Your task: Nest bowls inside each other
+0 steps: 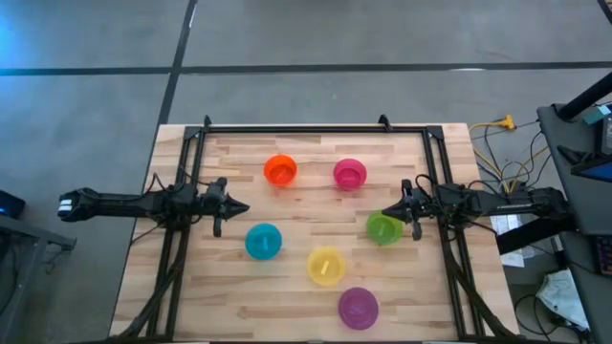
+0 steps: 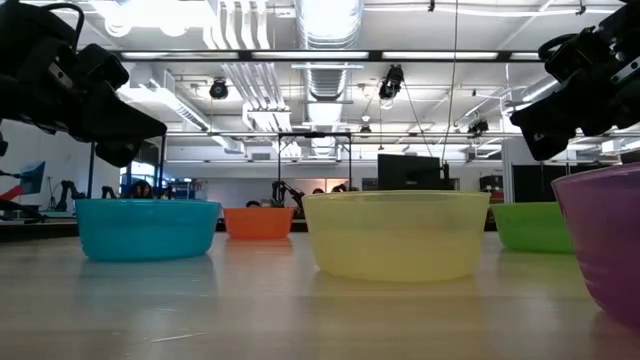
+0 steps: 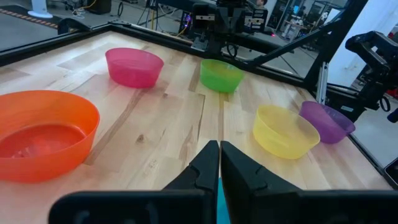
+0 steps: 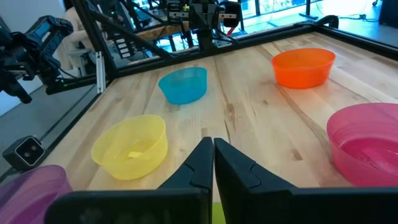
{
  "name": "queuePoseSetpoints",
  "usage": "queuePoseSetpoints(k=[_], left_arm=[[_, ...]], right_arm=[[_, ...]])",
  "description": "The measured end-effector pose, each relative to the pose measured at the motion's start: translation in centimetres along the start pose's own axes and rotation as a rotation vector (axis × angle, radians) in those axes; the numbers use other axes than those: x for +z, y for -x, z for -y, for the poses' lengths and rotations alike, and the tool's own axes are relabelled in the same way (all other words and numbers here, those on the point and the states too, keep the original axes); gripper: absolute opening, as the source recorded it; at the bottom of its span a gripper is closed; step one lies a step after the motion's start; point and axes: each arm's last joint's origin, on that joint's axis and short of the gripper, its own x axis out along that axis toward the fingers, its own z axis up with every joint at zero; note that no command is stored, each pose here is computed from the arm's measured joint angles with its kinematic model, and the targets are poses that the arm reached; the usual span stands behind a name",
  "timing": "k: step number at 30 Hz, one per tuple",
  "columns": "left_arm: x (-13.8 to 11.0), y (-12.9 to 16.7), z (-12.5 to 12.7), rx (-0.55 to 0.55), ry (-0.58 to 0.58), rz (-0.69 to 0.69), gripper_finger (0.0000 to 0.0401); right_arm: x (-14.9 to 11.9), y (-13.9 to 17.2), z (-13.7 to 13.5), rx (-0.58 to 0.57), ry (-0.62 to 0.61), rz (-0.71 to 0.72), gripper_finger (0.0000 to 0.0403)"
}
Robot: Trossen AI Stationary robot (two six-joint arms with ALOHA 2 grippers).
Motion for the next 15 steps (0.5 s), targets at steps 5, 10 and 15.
queuePoseSetpoints(k=[5,10,15], left_arm=[[0.0,0.0,0.0,0.0,0.0,0.0,0.0],[0.0,0.0,0.0,0.0,0.0,0.0,0.0],[0.0,0.0,0.0,0.0,0.0,0.0,0.0]], right_arm=[[0.0,0.0,0.0,-0.001,0.101,0.0,0.0009],[0.3,0.0,-0.1,0.005,0.218,0.037,0.0009],[1.7,0.2,-0.4,0.052,-0.101,0.18,0.0009]])
